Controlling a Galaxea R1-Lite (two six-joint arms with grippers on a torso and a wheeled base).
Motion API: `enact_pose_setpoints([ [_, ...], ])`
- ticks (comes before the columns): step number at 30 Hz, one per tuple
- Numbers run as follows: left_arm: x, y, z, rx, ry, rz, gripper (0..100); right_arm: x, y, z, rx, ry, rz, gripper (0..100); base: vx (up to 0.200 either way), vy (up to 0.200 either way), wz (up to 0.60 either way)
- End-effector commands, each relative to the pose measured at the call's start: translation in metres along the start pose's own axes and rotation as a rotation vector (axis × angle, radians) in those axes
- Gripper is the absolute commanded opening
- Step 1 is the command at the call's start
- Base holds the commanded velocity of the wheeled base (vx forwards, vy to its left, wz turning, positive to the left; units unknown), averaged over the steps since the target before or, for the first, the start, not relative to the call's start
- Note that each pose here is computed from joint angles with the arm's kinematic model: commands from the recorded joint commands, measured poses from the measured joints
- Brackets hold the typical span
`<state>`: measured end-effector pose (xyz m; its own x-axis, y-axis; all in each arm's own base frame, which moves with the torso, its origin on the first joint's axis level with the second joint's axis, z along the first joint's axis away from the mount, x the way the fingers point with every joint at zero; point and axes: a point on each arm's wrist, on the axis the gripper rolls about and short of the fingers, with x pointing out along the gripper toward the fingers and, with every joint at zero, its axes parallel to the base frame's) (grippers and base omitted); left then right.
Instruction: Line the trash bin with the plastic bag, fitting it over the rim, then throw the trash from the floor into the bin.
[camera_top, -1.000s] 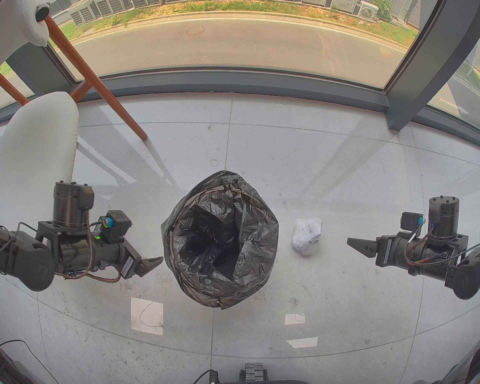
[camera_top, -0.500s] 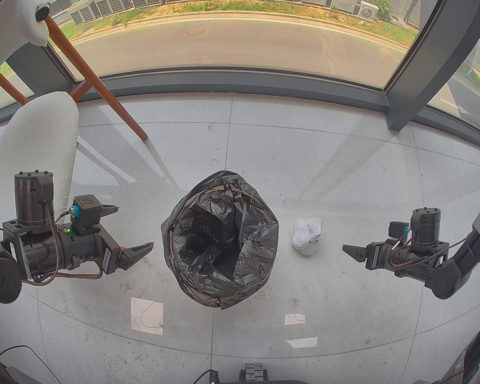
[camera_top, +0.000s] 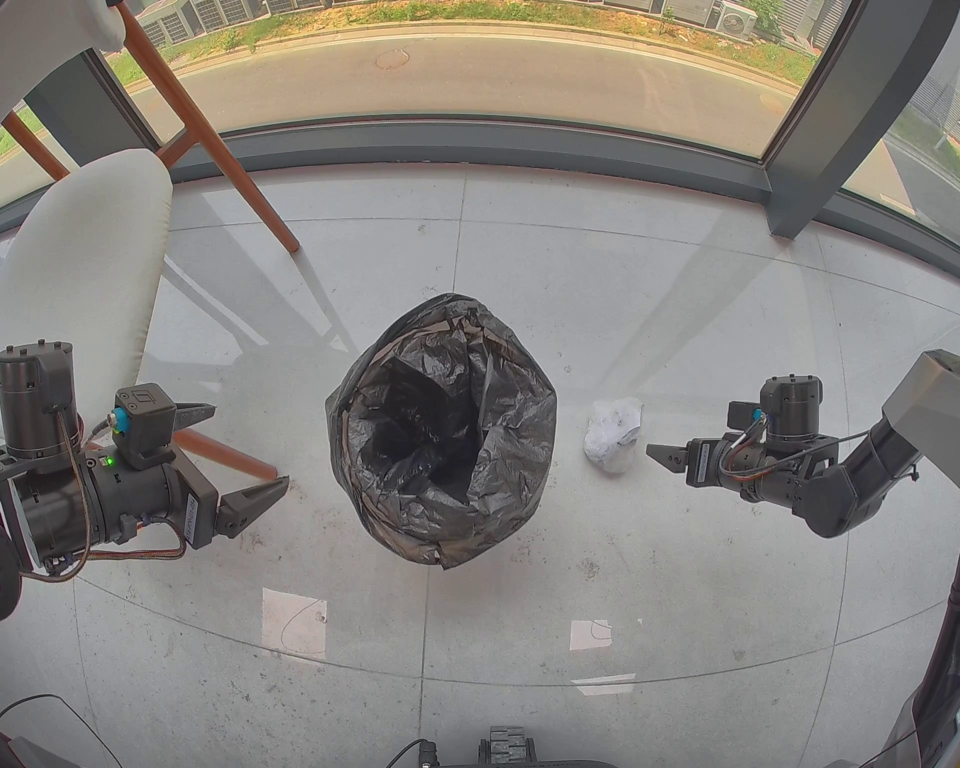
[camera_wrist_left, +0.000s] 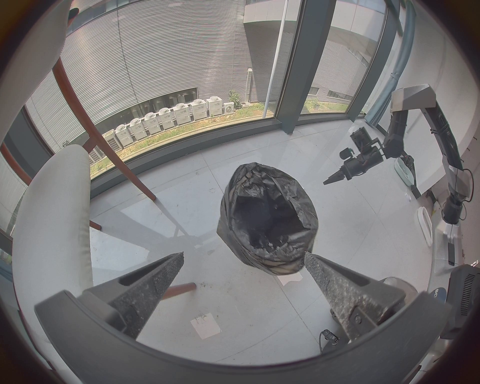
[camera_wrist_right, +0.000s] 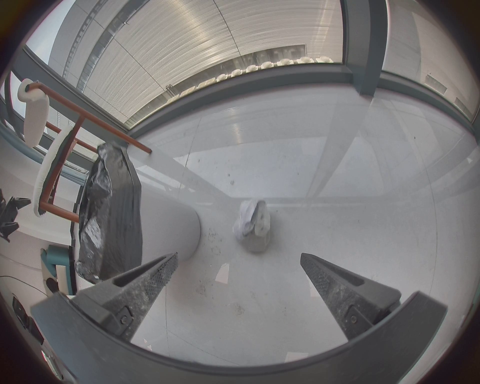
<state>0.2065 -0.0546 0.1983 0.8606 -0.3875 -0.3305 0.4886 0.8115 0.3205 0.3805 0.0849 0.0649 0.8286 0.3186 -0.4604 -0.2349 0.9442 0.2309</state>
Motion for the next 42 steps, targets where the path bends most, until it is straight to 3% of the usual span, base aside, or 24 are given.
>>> enact_pose_setpoints([
  [1,-0.006,0.003,0.006,0.008,-0.047,0.044,100,0.026,-0.006,0.009,0.003,0.002,-0.018,100,0.000,0.200,0.00],
  [4,-0.006,0.006,0.011,0.011,-0.067,0.117,100,0.039,-0.007,0.011,-0.003,-0.002,-0.016,100,0.000,0.200,0.00],
  [11,-0.007,0.010,0.008,-0.003,-0.053,0.150,100,0.067,-0.009,0.009,-0.056,0.013,-0.014,100,0.000,0.200,0.00],
  [20,-0.005,0.010,0.008,-0.047,-0.054,0.146,100,0.105,-0.049,0.012,-0.075,-0.043,-0.078,100,0.000,0.111,0.00],
  [30,-0.006,0.009,0.008,-0.090,-0.079,0.087,100,0.060,-0.058,0.040,-0.051,-0.083,-0.109,100,0.000,-0.040,0.00],
  [36,-0.005,0.009,0.007,-0.087,-0.067,0.101,100,0.011,-0.044,0.025,-0.039,0.001,-0.064,100,0.000,-0.133,0.00],
  [42,-0.005,0.013,0.014,-0.083,-0.080,0.144,100,0.022,-0.065,0.033,-0.035,-0.046,-0.103,100,0.000,0.000,0.00],
])
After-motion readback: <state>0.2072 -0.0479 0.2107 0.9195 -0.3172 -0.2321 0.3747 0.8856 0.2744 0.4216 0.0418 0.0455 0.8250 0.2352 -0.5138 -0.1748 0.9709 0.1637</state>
